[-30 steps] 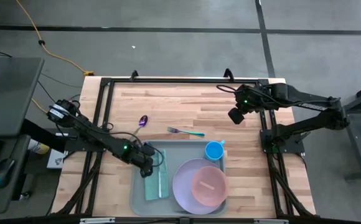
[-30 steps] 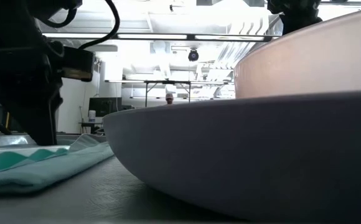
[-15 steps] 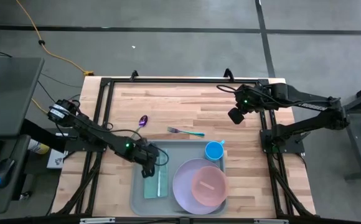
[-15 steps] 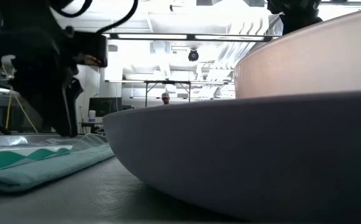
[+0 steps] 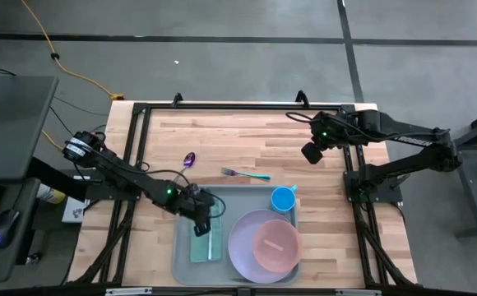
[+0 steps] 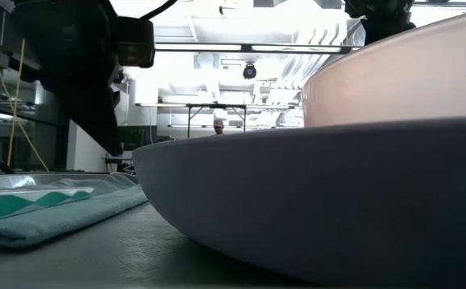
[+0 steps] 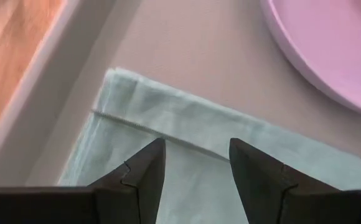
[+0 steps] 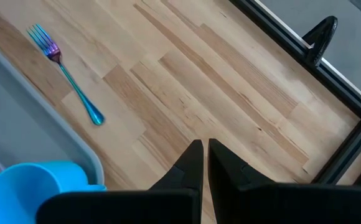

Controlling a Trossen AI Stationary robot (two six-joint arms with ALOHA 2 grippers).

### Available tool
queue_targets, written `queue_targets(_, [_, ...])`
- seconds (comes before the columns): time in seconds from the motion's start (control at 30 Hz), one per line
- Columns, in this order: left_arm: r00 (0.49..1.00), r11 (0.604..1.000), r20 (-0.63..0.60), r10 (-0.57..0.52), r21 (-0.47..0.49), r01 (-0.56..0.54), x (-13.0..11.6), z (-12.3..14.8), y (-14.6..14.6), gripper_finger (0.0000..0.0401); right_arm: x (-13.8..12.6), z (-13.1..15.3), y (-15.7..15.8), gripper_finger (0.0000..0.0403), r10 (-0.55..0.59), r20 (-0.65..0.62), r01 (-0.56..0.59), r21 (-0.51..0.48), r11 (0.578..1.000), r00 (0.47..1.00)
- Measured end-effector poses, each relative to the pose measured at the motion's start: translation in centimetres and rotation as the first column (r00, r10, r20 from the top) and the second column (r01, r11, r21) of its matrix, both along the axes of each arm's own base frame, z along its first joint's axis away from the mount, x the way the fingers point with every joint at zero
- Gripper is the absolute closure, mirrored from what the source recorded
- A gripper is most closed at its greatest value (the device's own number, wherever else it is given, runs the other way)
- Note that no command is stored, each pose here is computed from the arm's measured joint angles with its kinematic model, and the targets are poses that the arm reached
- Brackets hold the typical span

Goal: Set up tray
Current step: Adjust the green patterned knife on the light blue napkin

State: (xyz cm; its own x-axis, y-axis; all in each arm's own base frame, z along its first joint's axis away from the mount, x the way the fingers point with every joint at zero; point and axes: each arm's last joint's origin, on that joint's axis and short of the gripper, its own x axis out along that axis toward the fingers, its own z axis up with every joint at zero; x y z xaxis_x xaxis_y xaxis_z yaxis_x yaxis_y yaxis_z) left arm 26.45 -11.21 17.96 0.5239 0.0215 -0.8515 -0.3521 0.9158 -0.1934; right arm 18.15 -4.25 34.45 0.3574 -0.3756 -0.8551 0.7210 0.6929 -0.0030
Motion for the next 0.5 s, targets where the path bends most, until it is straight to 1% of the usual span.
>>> queue_targets(0.13, [1.000, 1.000, 0.010, -0.013, 0.014, 0.013, 0.07, 0.05, -0.01, 0.0192, 0.00, 0.00, 0.00, 0.0403, 0.006, -0.003, -0.006, -0.004, 1.000, 1.000])
queue_targets(0.23, [1.000, 0.999, 0.020, -0.023, 0.023, 0.023, 0.15, 0.10, -0.02, 0.0209, 0.00, 0.00, -0.01, 0.0403, 0.009, -0.005, -0.009, -0.006, 1.000, 1.000])
queue_targets(0.37, [0.999, 0.999, 0.022, -0.023, 0.026, 0.023, 0.15, 0.11, -0.02, 0.0251, 0.00, 0.00, -0.01, 0.0403, 0.013, -0.007, -0.013, -0.008, 1.000, 1.000])
queue_targets(0.5, [0.999, 0.999, 0.026, -0.026, 0.043, 0.024, 0.16, 0.12, 0.02, 0.0311, 0.00, 0.00, -0.01, 0.0403, 0.021, -0.010, -0.021, -0.012, 1.000, 1.000])
